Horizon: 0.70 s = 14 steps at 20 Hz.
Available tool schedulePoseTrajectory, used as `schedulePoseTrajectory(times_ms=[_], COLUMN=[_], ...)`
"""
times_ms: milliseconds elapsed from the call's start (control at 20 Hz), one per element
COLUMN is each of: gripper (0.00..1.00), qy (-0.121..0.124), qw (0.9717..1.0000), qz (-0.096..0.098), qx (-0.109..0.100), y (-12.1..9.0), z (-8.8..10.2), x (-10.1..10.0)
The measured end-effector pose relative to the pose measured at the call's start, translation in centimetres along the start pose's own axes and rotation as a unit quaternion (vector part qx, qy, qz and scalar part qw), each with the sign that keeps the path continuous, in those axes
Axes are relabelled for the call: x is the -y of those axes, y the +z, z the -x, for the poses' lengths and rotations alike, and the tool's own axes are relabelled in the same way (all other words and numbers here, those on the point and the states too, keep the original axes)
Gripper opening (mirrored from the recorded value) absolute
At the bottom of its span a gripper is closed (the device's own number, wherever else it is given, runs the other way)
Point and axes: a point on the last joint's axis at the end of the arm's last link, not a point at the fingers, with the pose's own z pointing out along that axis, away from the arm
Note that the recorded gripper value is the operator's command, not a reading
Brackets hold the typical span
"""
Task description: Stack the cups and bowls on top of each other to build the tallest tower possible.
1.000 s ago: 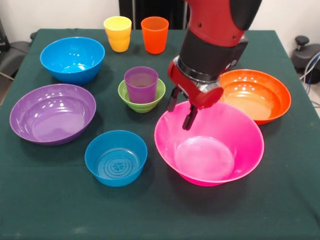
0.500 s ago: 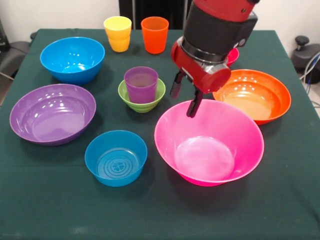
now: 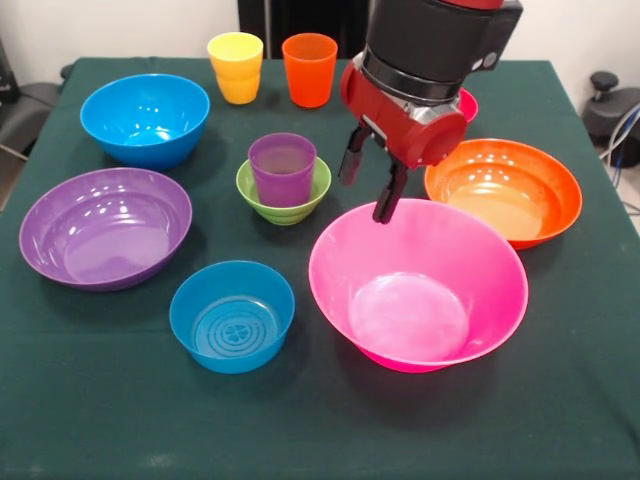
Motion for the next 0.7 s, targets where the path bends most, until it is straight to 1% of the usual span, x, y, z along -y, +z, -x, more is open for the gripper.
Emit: schedulePoseTrajectory(times_ms=[300, 700], gripper=[1.00, 1.00], qy=[0.002, 0.004], qw=[1.0000, 0.9999], qz=[0.000, -0.011], qx=[0.000, -0.008], y=[-0.3, 0.5], z=[0.1, -0.5], x=[0.2, 1.2])
